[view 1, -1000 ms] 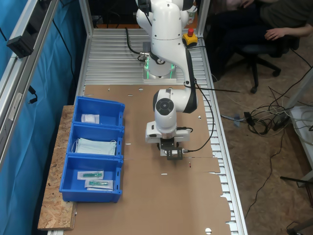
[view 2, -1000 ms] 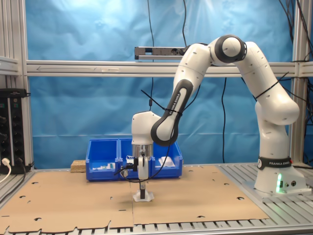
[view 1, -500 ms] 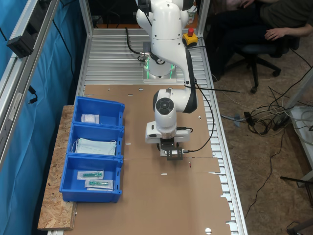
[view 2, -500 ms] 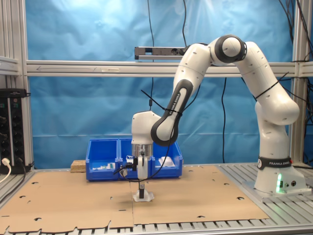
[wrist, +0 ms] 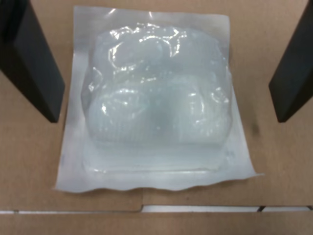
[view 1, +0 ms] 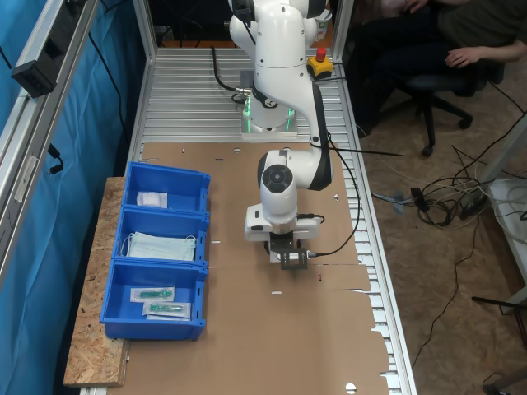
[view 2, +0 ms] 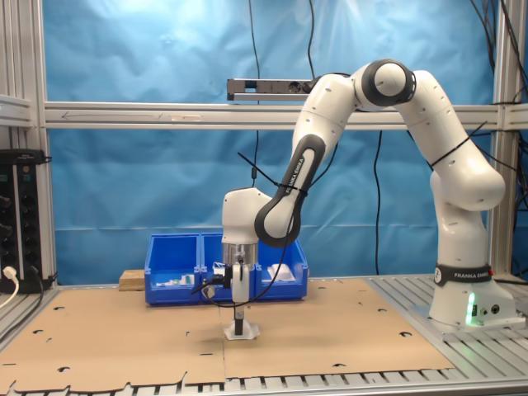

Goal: Pick and place sorting task of medical equipment.

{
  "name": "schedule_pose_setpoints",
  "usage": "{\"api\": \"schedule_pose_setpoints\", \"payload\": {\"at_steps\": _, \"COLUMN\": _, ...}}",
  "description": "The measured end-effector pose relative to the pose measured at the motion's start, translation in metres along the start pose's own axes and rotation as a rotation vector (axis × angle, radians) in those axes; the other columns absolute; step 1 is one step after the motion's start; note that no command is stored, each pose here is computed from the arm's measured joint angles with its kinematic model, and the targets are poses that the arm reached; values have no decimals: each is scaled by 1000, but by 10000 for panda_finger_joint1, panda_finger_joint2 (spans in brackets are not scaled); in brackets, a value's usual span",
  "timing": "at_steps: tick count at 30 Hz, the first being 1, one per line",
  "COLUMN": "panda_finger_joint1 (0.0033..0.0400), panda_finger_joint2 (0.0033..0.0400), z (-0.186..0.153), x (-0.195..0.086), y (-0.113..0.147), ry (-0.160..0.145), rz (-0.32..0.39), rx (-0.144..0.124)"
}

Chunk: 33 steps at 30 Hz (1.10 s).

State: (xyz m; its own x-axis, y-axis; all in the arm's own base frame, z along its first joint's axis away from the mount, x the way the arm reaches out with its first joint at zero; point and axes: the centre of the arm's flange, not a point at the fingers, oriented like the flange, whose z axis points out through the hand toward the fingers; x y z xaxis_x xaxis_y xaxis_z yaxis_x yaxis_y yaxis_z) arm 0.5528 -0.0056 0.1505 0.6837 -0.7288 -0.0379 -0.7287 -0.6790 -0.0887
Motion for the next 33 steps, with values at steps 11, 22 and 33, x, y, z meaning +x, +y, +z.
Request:
{"api": "schedule_pose_setpoints", "payload": {"at_steps": 11, "panda_finger_joint1": 400, "panda_finger_joint2": 400, "z": 2, "x": 0, "y": 1, "ry": -2, "rz": 0, "rx": -2}}
{"api": "schedule_pose_setpoints", "payload": {"at_steps": 22, "panda_finger_joint1": 360, "panda_finger_joint2": 360, "z": 3, "x": -1, "y": 1, "ry": -4, "rz": 0, "rx": -3}}
{"api": "schedule_pose_setpoints", "payload": {"at_steps": 33, "panda_finger_joint1": 190, "panda_finger_joint2": 190, "z": 2, "x": 0, "y": 0, "ry": -1, "rz": 0, "rx": -1}}
